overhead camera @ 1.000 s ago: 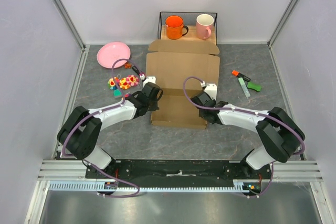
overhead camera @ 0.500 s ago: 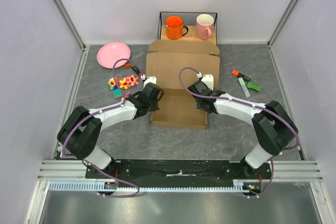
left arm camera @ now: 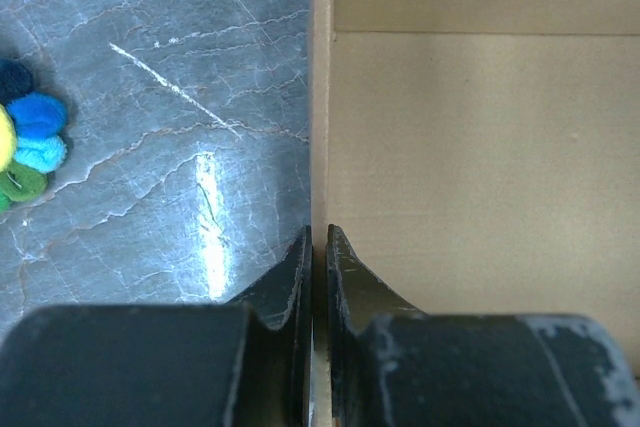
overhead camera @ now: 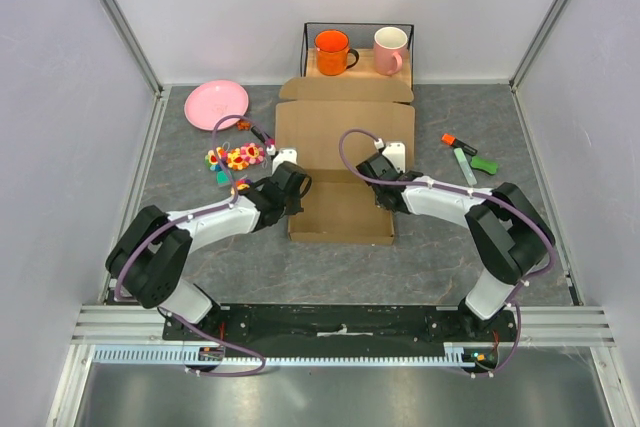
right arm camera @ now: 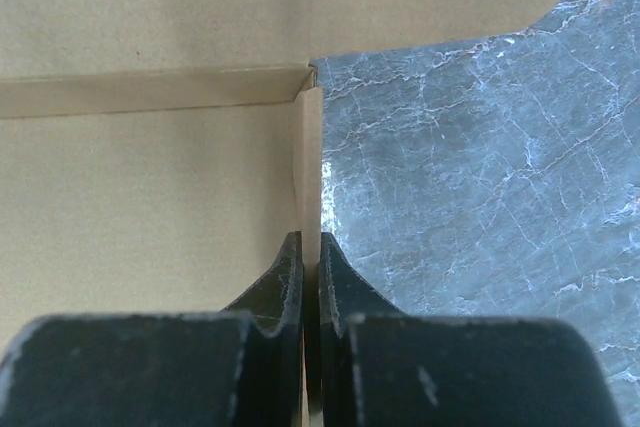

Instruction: Fold the paper box

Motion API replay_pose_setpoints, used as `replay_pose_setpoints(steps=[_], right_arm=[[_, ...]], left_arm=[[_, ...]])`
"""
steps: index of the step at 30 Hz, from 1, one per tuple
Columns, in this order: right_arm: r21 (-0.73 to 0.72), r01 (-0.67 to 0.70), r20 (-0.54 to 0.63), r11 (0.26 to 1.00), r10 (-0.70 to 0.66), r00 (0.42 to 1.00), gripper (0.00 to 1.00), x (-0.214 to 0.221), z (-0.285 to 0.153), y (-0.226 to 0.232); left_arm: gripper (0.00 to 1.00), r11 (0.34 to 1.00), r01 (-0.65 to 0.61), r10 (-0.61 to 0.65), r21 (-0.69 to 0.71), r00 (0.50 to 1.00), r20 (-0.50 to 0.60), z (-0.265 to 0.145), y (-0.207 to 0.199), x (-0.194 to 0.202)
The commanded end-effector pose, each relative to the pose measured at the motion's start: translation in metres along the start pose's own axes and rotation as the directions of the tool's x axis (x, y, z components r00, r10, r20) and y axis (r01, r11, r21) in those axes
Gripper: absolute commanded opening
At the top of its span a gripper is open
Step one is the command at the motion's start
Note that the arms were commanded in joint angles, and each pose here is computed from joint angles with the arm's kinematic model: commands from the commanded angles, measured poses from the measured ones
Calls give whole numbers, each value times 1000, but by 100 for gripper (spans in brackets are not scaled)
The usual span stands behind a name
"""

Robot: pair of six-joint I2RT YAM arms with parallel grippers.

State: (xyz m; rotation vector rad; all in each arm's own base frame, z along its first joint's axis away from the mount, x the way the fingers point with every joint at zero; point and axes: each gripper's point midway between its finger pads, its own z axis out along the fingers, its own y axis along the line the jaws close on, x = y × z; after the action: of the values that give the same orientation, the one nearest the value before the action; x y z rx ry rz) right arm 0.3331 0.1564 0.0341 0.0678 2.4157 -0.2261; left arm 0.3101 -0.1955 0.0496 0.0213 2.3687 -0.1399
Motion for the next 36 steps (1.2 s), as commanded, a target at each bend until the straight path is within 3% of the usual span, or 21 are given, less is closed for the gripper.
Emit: replay_pose_setpoints(steps=[1, 5, 6, 7, 10, 13, 18, 21, 24, 28, 34, 35, 36], right_arm=[[104, 52, -80, 993, -44, 996, 0, 40, 11, -28], [89, 34, -83, 995, -27, 996, 3, 38, 5, -29], [71, 25, -87, 997, -19, 996, 11, 37, 3, -26], [60, 14, -84, 998, -9, 996, 25, 35, 0, -24], [13, -26, -72, 1000, 27, 997, 42, 24, -12, -18], [-13, -46, -69, 999, 45, 997, 48, 17, -21, -16], [-47, -31, -110, 998, 26, 994, 46, 30, -27, -16], [-53, -14, -150, 999, 6, 989, 39, 49, -24, -19], [-64, -1, -186, 998, -11, 983, 26, 67, -21, -22], [-74, 0, -227, 997, -17, 974, 0, 86, -18, -23], [-112, -50, -156, 992, 32, 987, 1, 64, -29, -19], [-122, -54, -145, 991, 37, 989, 8, 57, -32, -16], [-122, -48, -144, 991, 30, 989, 24, 53, -35, -17]], left_arm=[[2, 998, 51, -52, 22, 997, 59, -9, -7, -5], [2, 998, 52, -53, 21, 997, 61, -9, -7, -5], [2, 998, 52, -53, 19, 997, 62, -9, -7, -5], [2, 998, 57, -59, 23, 996, 65, -10, -8, -6], [2, 998, 62, -63, 15, 996, 70, -12, -5, -8], [2, 998, 64, -64, 6, 995, 71, -12, -3, -7], [2, 997, 78, -79, 9, 994, 76, -15, -3, -9], [2, 996, 87, -87, 3, 993, 82, -16, -2, -10], [2, 995, 98, -98, 3, 991, 87, -18, -2, -11], [2, 994, 109, -109, 10, 990, 92, -20, -3, -13], [2, 992, 124, -126, 21, 988, 93, -22, -6, -16], [9, 993, 119, -120, 23, 990, 76, -24, -6, -14], [15, 993, 116, -117, 24, 991, 70, -26, -7, -15]])
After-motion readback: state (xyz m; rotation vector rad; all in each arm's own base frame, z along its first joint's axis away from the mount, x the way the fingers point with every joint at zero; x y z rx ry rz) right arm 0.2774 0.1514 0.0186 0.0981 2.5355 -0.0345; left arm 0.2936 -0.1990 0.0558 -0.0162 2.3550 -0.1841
